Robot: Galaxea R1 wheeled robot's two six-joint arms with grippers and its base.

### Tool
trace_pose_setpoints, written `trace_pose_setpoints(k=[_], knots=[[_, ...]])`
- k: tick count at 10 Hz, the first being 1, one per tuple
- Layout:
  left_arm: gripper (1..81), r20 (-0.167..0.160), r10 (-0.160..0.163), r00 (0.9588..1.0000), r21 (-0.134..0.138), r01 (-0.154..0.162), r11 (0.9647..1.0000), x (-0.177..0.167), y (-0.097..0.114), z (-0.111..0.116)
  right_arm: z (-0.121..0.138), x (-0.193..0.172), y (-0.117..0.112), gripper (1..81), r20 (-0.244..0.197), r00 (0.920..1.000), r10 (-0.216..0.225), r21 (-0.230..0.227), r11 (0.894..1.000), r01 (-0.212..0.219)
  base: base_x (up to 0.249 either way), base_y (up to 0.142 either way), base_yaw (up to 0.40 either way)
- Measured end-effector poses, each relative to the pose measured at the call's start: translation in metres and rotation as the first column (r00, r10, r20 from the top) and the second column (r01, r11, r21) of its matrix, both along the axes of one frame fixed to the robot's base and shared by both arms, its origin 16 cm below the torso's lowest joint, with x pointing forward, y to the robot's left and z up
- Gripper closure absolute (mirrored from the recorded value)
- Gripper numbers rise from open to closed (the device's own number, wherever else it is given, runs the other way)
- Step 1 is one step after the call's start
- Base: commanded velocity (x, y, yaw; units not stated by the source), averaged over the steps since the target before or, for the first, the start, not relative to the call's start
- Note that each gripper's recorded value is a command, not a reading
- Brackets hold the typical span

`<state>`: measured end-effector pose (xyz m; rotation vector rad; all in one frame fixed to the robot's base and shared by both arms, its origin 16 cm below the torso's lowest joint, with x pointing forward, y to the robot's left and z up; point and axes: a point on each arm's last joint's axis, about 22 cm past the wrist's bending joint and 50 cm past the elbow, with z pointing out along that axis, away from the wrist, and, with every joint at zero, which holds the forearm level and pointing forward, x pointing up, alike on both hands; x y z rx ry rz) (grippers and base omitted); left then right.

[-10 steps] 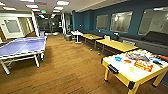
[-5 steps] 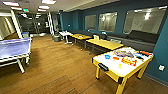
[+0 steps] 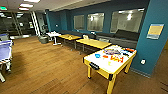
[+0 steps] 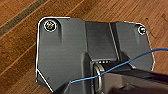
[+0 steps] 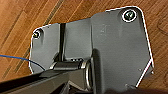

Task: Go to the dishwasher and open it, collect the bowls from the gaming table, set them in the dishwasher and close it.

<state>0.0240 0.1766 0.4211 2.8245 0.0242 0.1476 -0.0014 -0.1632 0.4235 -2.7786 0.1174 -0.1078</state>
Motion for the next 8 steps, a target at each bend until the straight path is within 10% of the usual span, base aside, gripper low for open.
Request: trace_pose_setpoints(k=[8], knots=[[1.0, 0.003, 0.000, 1.0000, 0.000, 0.000, 1.0000, 0.0021, -0.0004, 0.0001, -0.0001, -0.0006, 0.0000, 1.0, -0.002, 1.0000, 0.000, 0.000, 1.000, 0.000, 0.000, -0.018, -0.260]])
